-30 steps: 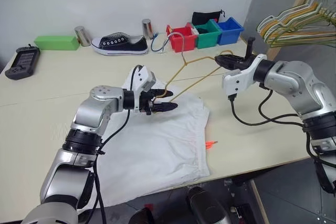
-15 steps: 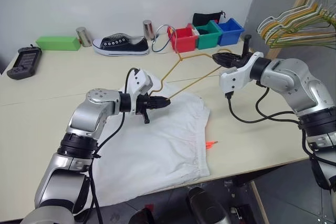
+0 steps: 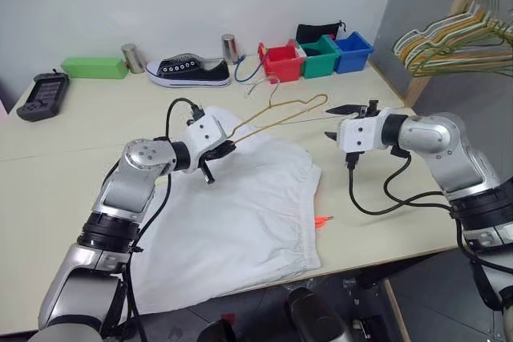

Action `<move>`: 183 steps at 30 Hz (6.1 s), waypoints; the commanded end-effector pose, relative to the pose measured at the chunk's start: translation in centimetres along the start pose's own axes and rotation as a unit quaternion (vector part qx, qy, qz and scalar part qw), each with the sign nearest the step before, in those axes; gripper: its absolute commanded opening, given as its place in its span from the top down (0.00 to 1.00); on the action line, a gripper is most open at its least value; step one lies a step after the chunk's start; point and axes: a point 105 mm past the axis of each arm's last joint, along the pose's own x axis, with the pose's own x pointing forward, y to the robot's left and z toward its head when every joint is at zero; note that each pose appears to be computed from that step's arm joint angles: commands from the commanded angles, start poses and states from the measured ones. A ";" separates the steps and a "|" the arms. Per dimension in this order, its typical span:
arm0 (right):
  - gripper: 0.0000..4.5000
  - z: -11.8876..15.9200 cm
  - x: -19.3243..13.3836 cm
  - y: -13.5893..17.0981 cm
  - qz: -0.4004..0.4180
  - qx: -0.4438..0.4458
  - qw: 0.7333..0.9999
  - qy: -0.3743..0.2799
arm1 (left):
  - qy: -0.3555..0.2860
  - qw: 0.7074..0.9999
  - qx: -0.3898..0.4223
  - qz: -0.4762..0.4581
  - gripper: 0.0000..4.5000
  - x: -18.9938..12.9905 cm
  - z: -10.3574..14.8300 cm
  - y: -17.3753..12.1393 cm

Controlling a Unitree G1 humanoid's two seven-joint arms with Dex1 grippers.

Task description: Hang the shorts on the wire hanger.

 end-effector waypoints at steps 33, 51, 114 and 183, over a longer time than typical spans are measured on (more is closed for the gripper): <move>0.85 -2.9 2.1 -0.7 0.015 -0.015 0.998 0.065 | -0.044 0.956 0.285 0.061 1.00 0.5 5.6 -0.7; 1.00 -2.4 2.0 0.7 0.033 0.019 0.998 0.057 | -0.082 0.961 0.258 0.057 0.67 0.2 6.8 -0.2; 1.00 1.0 -20.1 20.2 0.357 0.807 0.450 0.139 | -0.119 0.969 -0.164 -0.143 0.00 -7.6 4.2 -11.6; 1.00 -0.1 -10.4 17.7 0.311 0.841 0.434 0.079 | -0.116 0.972 -0.136 -0.149 0.00 -7.1 4.0 -11.3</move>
